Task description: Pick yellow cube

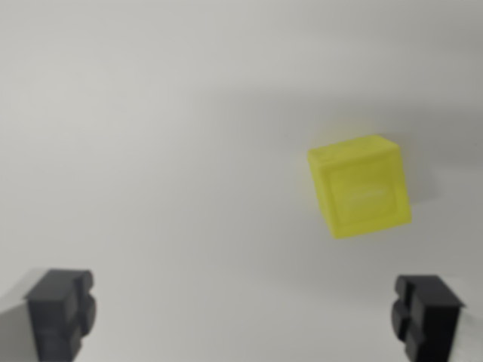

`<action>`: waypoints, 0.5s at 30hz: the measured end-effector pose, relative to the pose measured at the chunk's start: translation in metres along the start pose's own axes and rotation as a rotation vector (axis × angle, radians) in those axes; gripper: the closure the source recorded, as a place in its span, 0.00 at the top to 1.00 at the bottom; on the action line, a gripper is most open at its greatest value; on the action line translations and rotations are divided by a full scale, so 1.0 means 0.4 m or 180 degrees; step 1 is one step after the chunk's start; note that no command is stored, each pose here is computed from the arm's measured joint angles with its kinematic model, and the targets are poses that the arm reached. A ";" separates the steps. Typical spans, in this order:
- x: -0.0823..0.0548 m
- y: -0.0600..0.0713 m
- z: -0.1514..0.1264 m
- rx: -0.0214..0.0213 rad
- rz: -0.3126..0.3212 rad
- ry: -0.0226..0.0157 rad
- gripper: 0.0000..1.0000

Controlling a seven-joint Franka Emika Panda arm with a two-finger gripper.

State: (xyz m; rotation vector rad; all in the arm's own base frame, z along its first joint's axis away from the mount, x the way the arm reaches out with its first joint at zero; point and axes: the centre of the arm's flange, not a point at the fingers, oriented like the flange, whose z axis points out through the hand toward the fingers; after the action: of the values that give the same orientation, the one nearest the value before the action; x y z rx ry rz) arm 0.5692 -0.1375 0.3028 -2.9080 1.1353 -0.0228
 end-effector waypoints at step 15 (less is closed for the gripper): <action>0.021 0.028 0.062 -0.0014 -0.0139 -0.0007 1.00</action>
State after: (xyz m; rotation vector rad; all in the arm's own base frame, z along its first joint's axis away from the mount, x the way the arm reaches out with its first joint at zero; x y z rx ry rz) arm 0.5680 -0.1512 0.2777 -2.9356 1.0728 -0.0179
